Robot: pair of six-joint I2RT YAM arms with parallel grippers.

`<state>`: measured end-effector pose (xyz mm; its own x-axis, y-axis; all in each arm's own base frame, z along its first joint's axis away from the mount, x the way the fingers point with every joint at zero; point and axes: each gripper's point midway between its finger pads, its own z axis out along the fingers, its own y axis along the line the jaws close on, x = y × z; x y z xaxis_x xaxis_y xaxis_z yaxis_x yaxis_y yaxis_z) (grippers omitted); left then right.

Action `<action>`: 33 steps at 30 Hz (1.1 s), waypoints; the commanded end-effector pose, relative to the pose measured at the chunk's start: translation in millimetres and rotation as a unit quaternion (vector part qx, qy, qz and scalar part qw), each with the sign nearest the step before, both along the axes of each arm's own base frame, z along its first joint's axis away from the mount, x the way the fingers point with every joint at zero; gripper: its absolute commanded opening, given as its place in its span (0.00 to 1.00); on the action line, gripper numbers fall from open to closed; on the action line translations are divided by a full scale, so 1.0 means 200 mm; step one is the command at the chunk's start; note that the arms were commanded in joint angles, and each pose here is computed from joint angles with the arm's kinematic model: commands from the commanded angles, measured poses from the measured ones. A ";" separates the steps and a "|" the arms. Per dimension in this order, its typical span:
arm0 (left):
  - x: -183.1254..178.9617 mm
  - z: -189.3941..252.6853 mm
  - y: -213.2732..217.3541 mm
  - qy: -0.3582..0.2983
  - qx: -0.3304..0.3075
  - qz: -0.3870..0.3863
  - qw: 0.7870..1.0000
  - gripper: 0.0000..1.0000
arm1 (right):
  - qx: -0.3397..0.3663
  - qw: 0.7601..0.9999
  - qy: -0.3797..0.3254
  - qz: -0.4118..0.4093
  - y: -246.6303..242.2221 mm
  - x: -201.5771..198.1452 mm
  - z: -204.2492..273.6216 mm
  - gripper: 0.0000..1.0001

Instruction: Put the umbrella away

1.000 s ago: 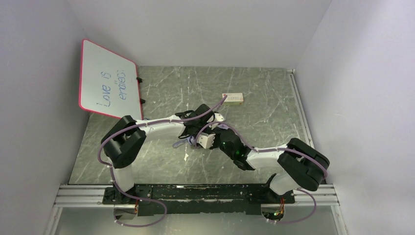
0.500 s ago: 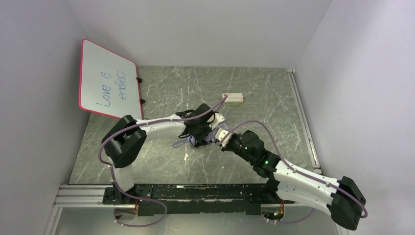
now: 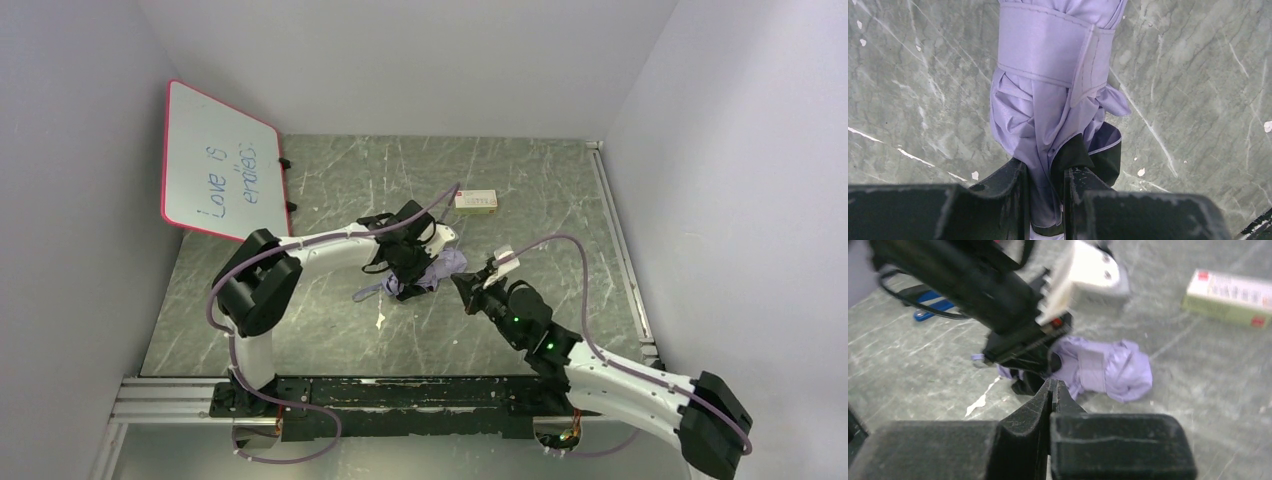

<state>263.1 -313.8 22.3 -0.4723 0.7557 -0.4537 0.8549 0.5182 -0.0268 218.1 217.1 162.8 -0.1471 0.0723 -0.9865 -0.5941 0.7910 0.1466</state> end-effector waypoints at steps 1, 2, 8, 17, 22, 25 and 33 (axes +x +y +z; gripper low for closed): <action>-0.45 -0.33 0.20 0.198 0.084 -0.026 0.976 0.05 | 0.103 0.989 0.051 -0.093 -0.05 0.09 -0.05 0.00; -0.45 -0.33 0.20 0.198 0.084 -0.027 0.976 0.05 | 0.092 0.990 0.047 -0.097 -0.04 0.11 -0.08 0.00; -0.46 -0.33 0.23 0.197 0.092 -0.029 0.976 0.05 | 0.078 0.995 0.010 -0.064 0.08 0.20 -0.12 0.00; -0.48 -0.33 0.24 0.199 0.091 -0.026 0.975 0.05 | 0.085 0.994 -0.020 -0.068 0.14 0.32 -0.13 0.00; -0.48 -0.33 0.25 0.199 0.090 -0.025 0.976 0.05 | 0.075 0.994 -0.021 -0.076 0.15 0.38 -0.16 0.00; -0.48 -0.33 0.25 0.200 0.090 -0.024 0.975 0.05 | 0.065 0.995 -0.012 -0.080 0.15 0.40 -0.21 0.00; -0.48 -0.33 0.25 0.199 0.091 -0.025 0.975 0.05 | 0.046 0.994 0.030 -0.090 0.15 0.42 -0.41 0.00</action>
